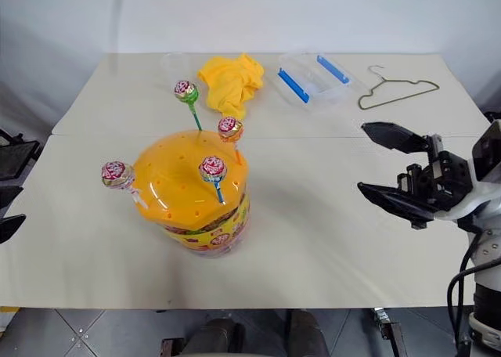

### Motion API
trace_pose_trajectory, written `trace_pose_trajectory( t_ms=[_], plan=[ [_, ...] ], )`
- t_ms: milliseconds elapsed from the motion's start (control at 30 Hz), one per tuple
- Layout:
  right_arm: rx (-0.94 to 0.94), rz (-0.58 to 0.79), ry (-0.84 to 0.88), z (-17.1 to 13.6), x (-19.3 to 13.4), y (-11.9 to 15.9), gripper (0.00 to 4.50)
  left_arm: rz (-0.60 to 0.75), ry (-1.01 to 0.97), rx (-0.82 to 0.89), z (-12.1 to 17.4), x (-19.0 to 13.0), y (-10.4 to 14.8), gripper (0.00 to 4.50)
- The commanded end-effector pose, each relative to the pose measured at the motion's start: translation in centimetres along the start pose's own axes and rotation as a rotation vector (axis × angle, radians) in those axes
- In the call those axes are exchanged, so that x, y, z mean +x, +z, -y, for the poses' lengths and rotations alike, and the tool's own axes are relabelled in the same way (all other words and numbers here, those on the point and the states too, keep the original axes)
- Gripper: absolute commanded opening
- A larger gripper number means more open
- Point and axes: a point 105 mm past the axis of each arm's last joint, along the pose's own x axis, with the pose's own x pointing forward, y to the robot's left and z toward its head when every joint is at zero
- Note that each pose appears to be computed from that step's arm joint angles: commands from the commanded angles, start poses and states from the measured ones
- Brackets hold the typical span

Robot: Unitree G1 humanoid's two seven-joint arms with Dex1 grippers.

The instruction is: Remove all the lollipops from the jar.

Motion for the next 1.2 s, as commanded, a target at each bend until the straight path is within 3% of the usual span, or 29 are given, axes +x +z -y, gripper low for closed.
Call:
trace_pose_trajectory(
  t_ms=[33,267,533,633,967,1033,1133,1200],
  plan=[
    [-0.038,-0.02,0.059,-0.8,0.6,0.4,4.48,-0.005,-0.277,0.028,3.7,4.8,1.6,4.5],
    [-0.059,-0.073,0.111,-2.5,0.7,-0.8,4.48,-0.021,-0.539,0.125,7.8,9.2,2.6,4.5],
    [-0.063,-0.053,0.117,-3.3,1.3,-1.2,4.48,0.043,-0.662,0.163,9.8,12.2,2.2,4.5],
    [-0.072,-0.03,0.128,-3.7,1.9,-1.0,4.5,0.058,-0.672,0.169,9.9,12.9,2.1,3.87],
    [-0.077,-0.025,0.123,-3.6,2.4,-1.2,4.5,0.056,-0.654,0.174,9.8,13.0,2.3,0.72],
    [-0.081,-0.014,0.123,-3.4,2.7,-1.0,4.5,0.106,-0.65,0.161,9.8,13.1,3.2,0.09],
    [-0.08,0.011,0.123,-3.1,3.1,-0.7,4.5,0.209,-0.626,0.119,9.3,12.9,5.1,0.02],
    [-0.076,0.039,0.121,-2.9,3.5,-0.3,4.5,0.343,-0.559,0.066,7.5,12.6,7.7,0.02]
  ],
)
